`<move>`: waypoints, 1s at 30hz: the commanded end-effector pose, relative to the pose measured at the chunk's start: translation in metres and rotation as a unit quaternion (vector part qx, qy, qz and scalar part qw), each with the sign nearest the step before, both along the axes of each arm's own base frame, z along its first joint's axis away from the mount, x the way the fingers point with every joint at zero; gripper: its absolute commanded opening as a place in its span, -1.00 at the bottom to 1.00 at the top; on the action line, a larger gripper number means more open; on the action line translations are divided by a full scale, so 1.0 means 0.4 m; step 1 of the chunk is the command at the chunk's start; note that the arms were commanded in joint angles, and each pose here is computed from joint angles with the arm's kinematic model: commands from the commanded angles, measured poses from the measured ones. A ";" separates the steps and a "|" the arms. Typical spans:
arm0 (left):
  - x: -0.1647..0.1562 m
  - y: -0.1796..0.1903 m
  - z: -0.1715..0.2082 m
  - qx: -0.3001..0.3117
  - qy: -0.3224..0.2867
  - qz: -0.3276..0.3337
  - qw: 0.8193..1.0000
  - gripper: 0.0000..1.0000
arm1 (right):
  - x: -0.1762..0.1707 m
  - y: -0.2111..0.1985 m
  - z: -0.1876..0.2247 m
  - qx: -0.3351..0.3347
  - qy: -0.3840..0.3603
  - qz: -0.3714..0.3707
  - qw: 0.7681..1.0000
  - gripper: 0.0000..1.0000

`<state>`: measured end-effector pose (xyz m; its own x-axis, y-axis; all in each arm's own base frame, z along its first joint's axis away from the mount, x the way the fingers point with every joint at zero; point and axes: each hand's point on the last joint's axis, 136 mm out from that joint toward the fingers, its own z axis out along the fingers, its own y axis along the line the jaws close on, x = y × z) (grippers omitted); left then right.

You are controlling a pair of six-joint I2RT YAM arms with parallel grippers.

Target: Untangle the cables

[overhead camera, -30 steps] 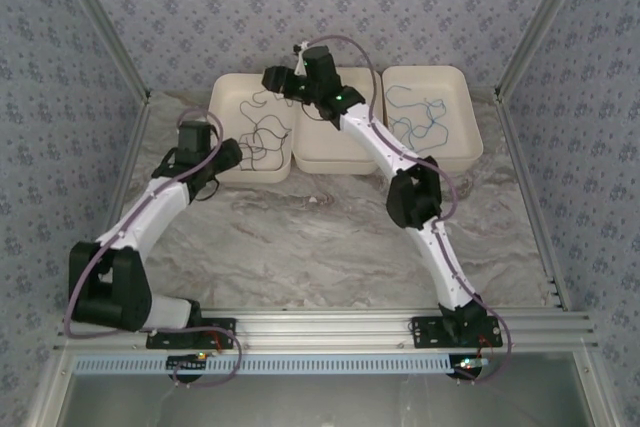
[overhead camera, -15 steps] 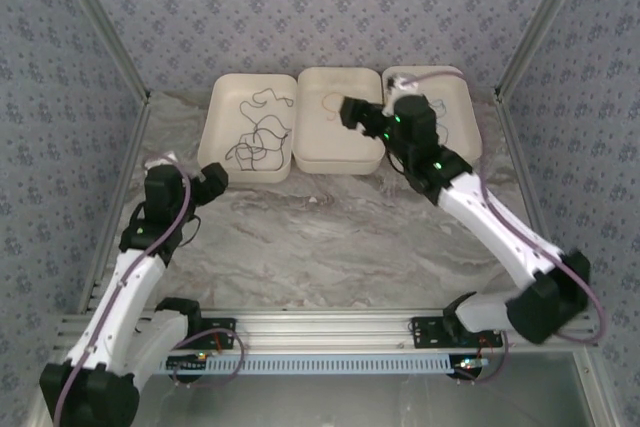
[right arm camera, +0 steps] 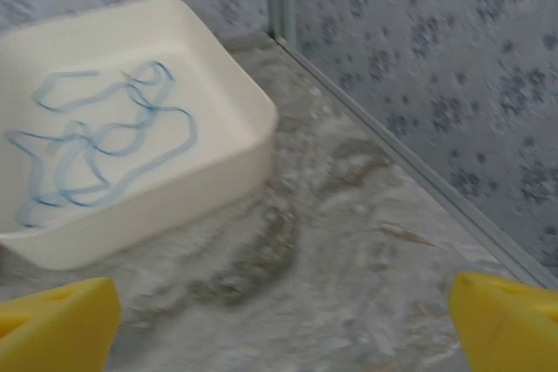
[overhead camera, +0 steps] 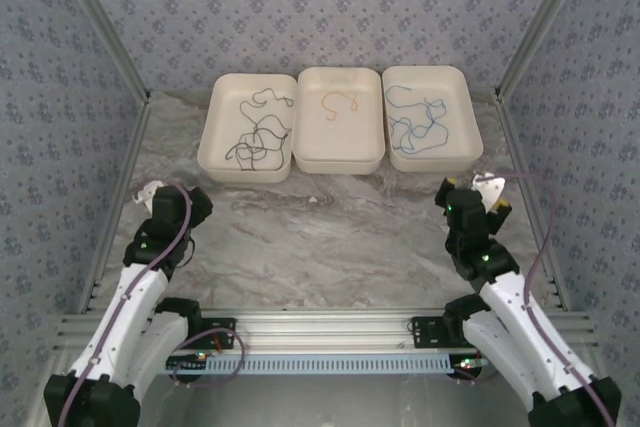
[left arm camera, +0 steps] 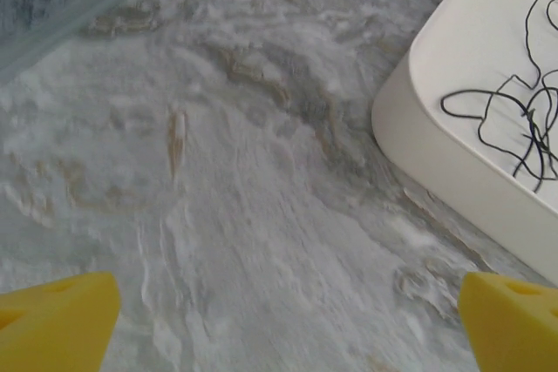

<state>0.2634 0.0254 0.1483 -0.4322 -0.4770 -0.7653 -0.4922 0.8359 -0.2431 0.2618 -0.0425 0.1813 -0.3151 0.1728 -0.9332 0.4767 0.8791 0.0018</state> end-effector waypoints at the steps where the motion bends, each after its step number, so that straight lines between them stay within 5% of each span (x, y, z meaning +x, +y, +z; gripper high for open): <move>1: 0.042 0.022 0.020 0.099 -0.036 -0.032 0.994 0.98 | 0.033 -0.010 -0.029 -0.034 -0.027 0.035 0.998 0.98; 6: 0.075 0.033 -0.003 0.203 -0.045 -0.074 0.975 0.99 | 0.067 -0.030 -0.118 -0.032 0.010 0.042 0.999 0.98; 19: 0.219 0.002 -0.081 0.208 -0.051 -0.126 0.969 0.98 | 0.211 -0.042 -0.153 -0.012 -0.031 0.075 0.997 0.97; 30: 0.305 0.000 -0.126 0.211 -0.118 -0.134 0.961 0.98 | 0.280 0.002 -0.218 -0.012 -0.017 0.149 0.989 0.97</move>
<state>0.3754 0.0316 0.0775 -0.4120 -0.0184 -0.9110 -0.2549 0.9622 0.0959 0.3594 -0.0505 0.0785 -0.3850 0.0931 -0.9182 0.2651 0.9641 -0.0134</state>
